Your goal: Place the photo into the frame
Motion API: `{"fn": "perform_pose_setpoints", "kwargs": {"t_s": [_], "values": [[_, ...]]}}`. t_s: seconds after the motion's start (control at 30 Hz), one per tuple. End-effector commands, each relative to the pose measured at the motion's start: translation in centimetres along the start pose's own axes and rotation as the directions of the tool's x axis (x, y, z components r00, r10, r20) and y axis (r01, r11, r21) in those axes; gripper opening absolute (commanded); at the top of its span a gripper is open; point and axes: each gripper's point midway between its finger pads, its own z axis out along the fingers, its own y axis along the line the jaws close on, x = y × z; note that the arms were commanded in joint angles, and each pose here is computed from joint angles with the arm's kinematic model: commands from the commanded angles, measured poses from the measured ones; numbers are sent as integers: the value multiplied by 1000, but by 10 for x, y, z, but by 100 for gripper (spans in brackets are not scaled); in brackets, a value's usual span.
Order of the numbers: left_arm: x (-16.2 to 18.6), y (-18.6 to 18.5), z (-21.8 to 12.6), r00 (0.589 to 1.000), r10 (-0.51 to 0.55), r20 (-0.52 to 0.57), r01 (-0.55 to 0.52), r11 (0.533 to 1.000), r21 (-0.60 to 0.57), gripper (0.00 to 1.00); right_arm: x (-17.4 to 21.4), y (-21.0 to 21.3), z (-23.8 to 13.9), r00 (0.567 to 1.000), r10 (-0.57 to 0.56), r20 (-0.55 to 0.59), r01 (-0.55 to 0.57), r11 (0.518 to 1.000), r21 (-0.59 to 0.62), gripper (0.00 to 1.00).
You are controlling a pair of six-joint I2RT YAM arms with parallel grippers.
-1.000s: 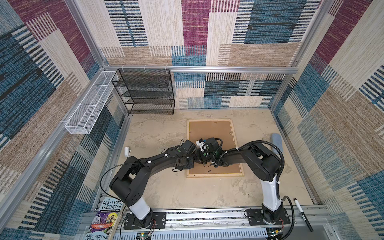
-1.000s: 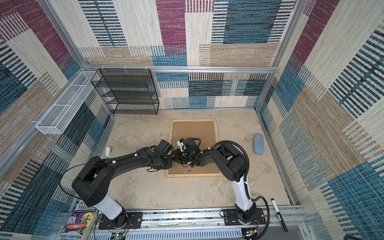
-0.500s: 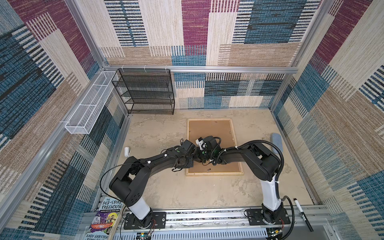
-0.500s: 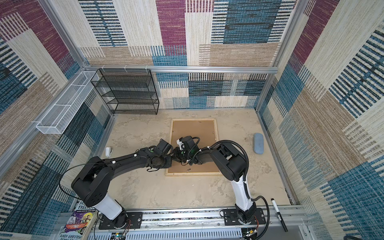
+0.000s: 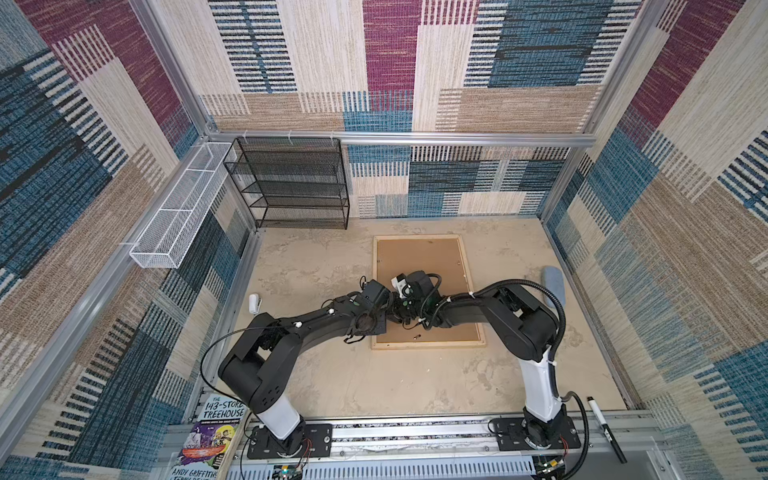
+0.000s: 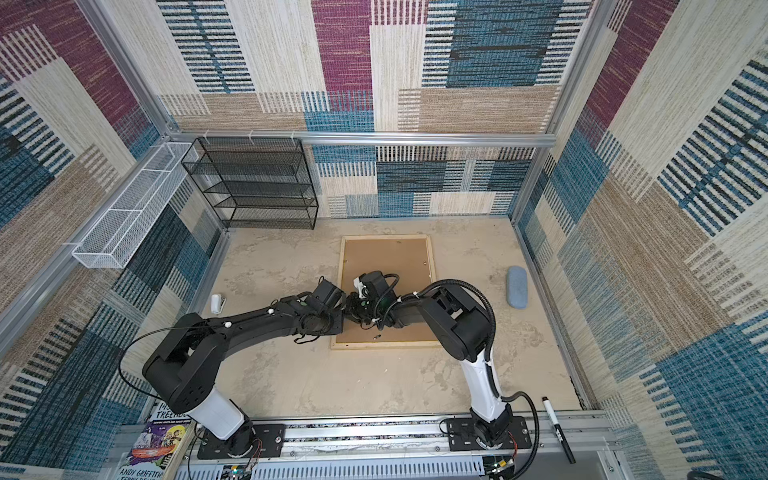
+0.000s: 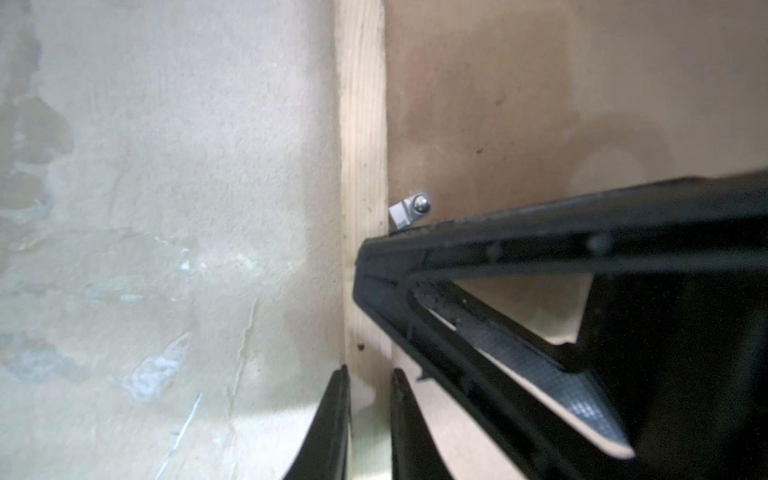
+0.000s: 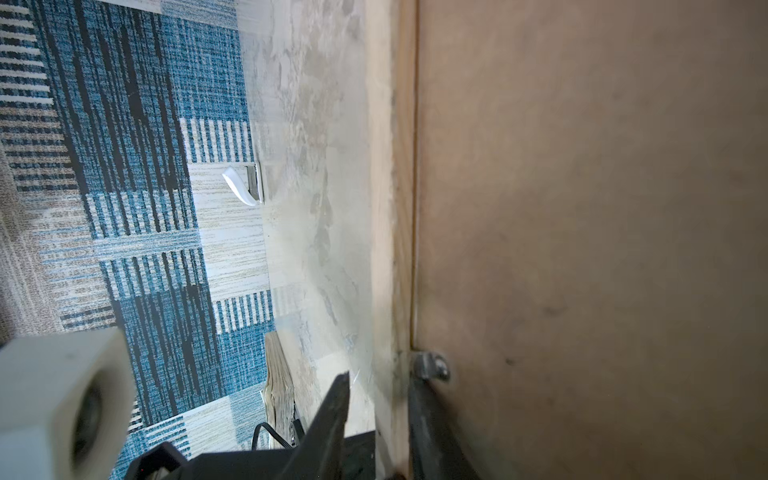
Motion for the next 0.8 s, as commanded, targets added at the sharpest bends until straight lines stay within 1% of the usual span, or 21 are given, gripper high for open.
{"fn": "perform_pose_setpoints", "kwargs": {"t_s": [0.0,0.5,0.63,0.77], "values": [[25,-32,-6,991,71,-114,-51,983,175,0,-29,-34,2,985,16,171,-40,990,139,28],[27,-33,-9,991,78,-104,-59,982,181,0,-34,-49,7,981,63,181,-90,986,143,28],[24,-26,-8,993,68,-94,-54,988,143,0,-31,-35,10,990,23,143,-36,995,91,28],[13,-8,-9,998,27,-49,-24,999,48,0,-27,-9,0,988,-79,134,79,997,1,29]]}}
